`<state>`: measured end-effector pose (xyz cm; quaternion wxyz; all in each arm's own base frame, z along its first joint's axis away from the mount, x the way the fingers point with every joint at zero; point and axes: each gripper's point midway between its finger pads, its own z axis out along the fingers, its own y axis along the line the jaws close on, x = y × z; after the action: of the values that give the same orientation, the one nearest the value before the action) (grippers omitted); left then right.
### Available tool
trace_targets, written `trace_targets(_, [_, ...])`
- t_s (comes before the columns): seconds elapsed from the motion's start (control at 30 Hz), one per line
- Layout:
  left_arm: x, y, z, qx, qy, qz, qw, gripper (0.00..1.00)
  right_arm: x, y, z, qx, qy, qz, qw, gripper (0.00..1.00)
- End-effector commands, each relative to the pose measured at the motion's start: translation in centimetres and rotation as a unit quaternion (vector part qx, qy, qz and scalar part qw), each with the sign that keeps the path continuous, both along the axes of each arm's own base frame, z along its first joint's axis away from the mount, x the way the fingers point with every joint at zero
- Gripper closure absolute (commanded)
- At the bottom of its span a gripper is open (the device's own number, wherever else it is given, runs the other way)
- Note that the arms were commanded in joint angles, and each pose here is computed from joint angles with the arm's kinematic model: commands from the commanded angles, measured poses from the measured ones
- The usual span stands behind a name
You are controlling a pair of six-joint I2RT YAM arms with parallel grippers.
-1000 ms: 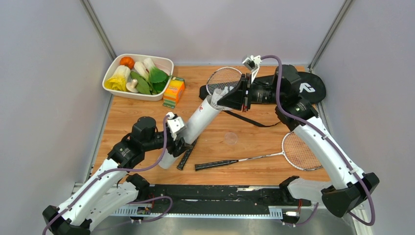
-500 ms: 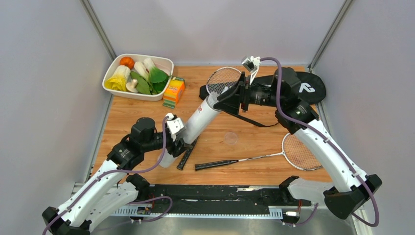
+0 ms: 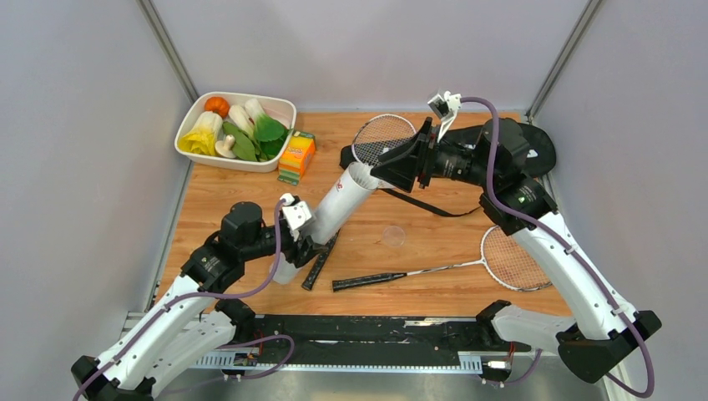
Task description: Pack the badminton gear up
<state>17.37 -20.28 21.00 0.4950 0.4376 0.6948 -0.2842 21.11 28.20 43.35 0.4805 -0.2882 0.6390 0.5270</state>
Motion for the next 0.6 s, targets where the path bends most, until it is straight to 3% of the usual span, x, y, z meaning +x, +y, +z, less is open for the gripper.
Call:
trace_targets(0.0, [0.5, -0.4, 2.3, -0.029, -0.045, -0.002, 0.999, 0.40, 1.5, -0.4, -0.2, -0.007, 0.000, -0.044, 0.999, 0.41])
trace_targets(0.2, [0.5, -0.3, 2.5, -0.034, -0.054, -0.002, 0.998, 0.40, 2.5, 0.8, -3.9, -0.053, 0.032, -0.017, 0.998, 0.33])
trace_targets(0.47, [0.8, -0.2, 2.4, -0.030, -0.056, 0.007, 0.998, 0.40, 3.4, 1.8, -5.8, -0.073, 0.056, -0.001, 0.996, 0.37])
trace_targets(0.57, [1.1, 0.1, 2.3, -0.027, -0.057, 0.017, 0.998, 0.40, 4.0, 1.5, -5.2, -0.070, 0.051, -0.025, 0.996, 0.33])
